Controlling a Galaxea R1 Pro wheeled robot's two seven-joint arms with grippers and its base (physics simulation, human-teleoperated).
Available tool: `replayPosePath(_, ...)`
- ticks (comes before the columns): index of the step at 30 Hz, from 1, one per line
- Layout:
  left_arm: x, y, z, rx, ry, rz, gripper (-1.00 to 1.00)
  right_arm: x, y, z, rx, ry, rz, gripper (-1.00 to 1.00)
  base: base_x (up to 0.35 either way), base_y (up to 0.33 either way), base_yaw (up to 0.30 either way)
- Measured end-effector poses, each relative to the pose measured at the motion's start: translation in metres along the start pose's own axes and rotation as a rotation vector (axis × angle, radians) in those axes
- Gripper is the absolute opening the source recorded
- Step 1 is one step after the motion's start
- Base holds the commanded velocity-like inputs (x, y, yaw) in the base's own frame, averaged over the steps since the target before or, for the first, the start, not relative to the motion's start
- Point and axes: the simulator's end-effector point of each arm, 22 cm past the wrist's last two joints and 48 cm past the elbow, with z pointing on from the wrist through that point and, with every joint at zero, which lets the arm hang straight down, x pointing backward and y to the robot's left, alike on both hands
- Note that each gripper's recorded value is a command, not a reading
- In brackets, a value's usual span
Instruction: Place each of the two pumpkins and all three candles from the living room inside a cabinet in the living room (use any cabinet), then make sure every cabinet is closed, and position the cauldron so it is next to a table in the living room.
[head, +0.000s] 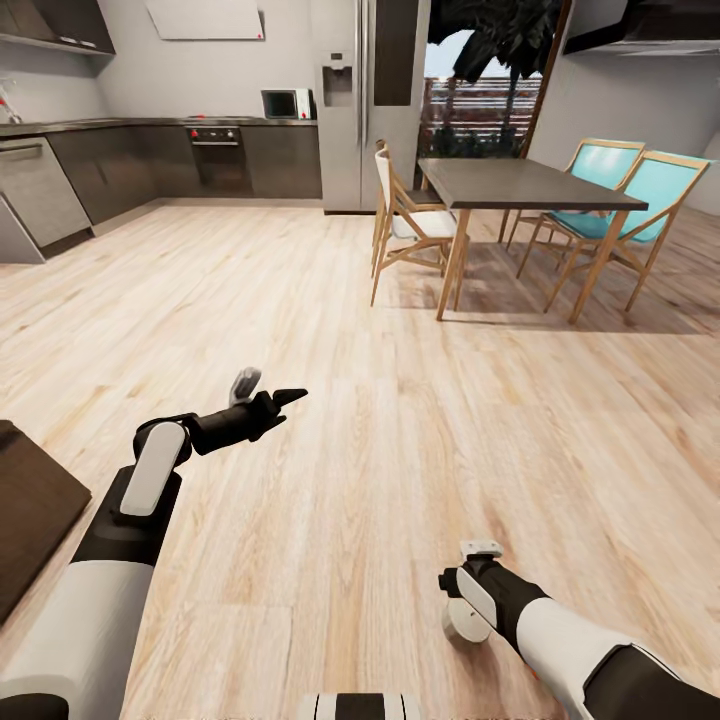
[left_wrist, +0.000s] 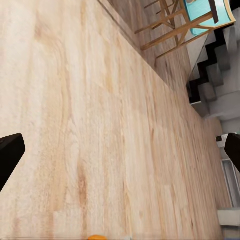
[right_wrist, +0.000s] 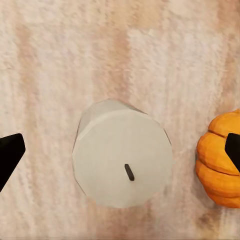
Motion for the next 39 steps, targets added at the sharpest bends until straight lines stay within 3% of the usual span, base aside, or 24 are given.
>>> replayPosePath(11,0.000,-0.001,0.000,0.003,-0.001,-0.001,1.00,0.000,0.001,0.000,-0.004,-0.001,-0.002,1.00,-0.006,0.000,0.000)
replayPosePath(16,0.000,-0.001,0.000,0.003,-0.002,-0.001,1.00,0.000,0.009,0.000,-0.059,-0.001,0.000,1.00,0.000,0.000,0.000)
replayPosePath(22,0.006,0.014,0.007,-0.011,0.012,-0.017,1.00,0.010,0.015,0.010,-0.086,0.023,-0.003,1.00,0.000,0.000,0.000)
replayPosePath(39,0.030,0.049,0.031,-0.036,0.054,-0.069,1.00,0.041,0.016,0.038,-0.072,0.088,-0.024,1.00,0.000,0.000,0.000)
